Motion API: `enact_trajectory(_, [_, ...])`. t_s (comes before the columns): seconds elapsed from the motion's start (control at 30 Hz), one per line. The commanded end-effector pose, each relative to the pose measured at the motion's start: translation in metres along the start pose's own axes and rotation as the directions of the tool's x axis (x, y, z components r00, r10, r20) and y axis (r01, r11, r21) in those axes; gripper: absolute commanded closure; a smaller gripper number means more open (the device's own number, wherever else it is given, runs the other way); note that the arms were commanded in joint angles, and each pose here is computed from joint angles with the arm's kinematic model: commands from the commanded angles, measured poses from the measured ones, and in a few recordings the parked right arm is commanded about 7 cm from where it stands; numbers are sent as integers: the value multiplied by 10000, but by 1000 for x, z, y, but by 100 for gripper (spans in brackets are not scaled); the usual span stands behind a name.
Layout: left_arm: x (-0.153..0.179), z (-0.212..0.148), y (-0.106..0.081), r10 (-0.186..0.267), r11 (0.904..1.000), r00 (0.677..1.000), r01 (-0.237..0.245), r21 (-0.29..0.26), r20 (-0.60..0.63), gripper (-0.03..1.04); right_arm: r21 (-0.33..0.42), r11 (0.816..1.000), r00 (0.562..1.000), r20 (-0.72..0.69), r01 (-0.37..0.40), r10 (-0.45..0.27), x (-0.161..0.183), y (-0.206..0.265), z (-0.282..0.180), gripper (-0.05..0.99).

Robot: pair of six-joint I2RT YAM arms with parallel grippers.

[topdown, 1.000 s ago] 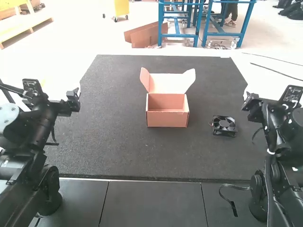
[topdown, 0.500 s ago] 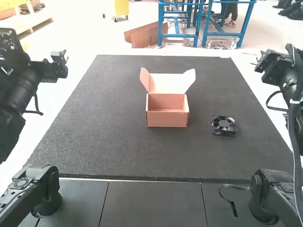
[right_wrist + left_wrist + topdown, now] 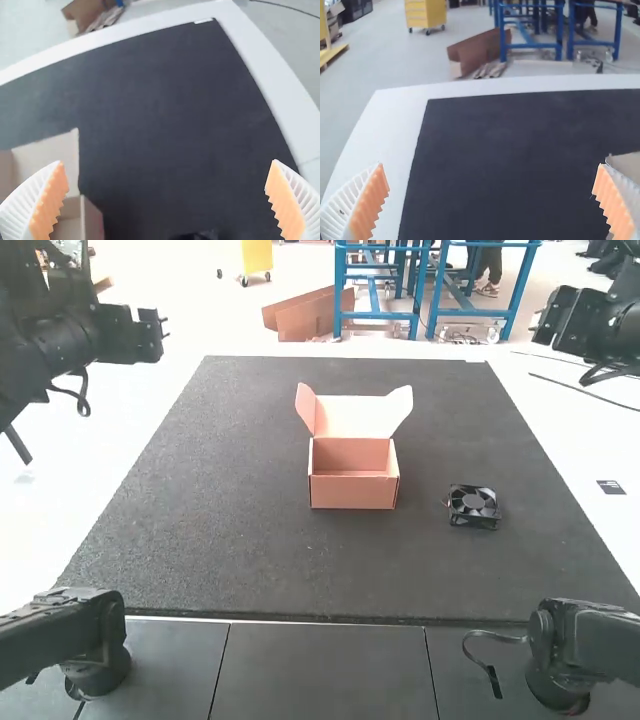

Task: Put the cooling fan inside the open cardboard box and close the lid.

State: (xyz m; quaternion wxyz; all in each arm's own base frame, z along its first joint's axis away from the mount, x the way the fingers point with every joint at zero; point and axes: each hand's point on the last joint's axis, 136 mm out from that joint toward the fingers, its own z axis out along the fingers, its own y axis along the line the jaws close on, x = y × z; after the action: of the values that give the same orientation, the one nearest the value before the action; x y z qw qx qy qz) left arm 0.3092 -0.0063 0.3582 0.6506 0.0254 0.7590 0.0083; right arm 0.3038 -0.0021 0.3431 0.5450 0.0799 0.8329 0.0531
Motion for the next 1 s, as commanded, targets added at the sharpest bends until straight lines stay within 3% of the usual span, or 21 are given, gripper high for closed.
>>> enact_trajectory(0.0, [-16,2,-8,-64,9993,10000,66,377,-42,5,-205,9948,9946,-255,1001,-1006,-6,8,-1,3])
enact_trajectory(0.2, [-3,5,-31,96,9931,9970,-5,1176,-771,5,-12,9947,9804,-1692,1026,-1013,16,3,11,3])
enact_trajectory(0.37, [9,3,-63,426,9765,9911,-147,2149,-1260,5,164,9946,9376,-3358,1022,-908,49,-4,21,3])
enact_trajectory(0.5, [14,-5,-87,725,9556,9862,-259,2934,-1489,4,311,9941,8961,-4366,1040,-801,71,-9,31,3])
enact_trajectory(0.63, [29,-12,-111,1125,9279,9730,-304,3715,-2014,4,346,9923,8524,-5160,1190,-843,87,-13,39,3])
enact_trajectory(0.8, [41,-24,-133,1392,8981,9609,-207,4392,-2394,4,365,9894,7986,-5949,1405,-915,108,-20,54,4])
enact_trajectory(0.97, [45,-34,-145,1706,8749,9522,-282,4835,-2532,4,904,9871,7650,-6425,1324,-437,124,-46,71,4])
